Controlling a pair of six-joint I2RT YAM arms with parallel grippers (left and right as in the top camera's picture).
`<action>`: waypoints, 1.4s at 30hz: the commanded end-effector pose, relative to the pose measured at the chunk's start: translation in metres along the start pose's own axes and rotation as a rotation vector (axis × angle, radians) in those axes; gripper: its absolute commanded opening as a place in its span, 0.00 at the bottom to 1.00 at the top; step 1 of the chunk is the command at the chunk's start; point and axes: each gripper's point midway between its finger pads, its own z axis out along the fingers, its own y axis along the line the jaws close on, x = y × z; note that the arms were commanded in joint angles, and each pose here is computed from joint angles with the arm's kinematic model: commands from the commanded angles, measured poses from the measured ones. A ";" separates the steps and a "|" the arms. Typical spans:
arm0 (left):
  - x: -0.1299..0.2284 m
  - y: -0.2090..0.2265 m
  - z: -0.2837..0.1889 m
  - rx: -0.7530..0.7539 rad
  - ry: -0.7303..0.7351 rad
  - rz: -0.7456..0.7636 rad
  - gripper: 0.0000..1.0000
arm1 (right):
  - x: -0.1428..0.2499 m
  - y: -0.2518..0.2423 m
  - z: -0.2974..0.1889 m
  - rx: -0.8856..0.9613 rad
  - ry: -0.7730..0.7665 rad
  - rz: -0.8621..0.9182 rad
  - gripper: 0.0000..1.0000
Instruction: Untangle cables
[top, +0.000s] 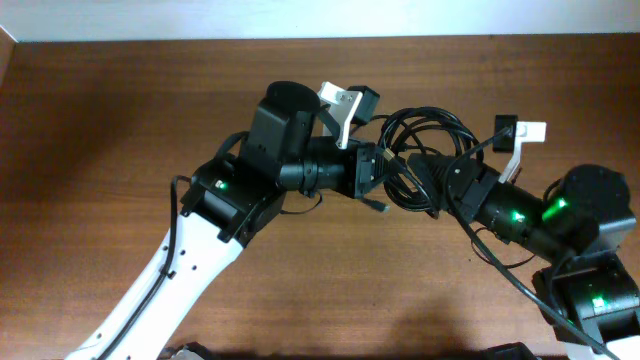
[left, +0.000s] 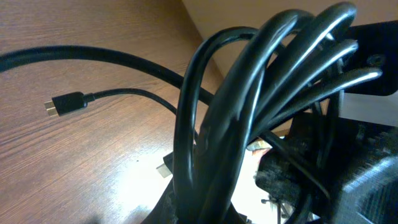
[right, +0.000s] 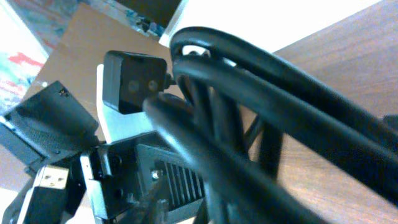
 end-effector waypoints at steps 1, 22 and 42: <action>-0.003 0.003 -0.002 -0.006 -0.007 0.020 0.00 | 0.000 -0.001 0.002 0.005 0.012 -0.009 0.38; -0.016 0.062 -0.051 -0.060 -0.017 -0.187 0.00 | -0.002 -0.041 -0.001 0.191 -0.019 -0.155 0.68; -0.002 0.043 -0.048 0.034 0.053 -0.204 0.00 | -0.003 -0.078 0.004 0.336 -0.002 -0.177 0.68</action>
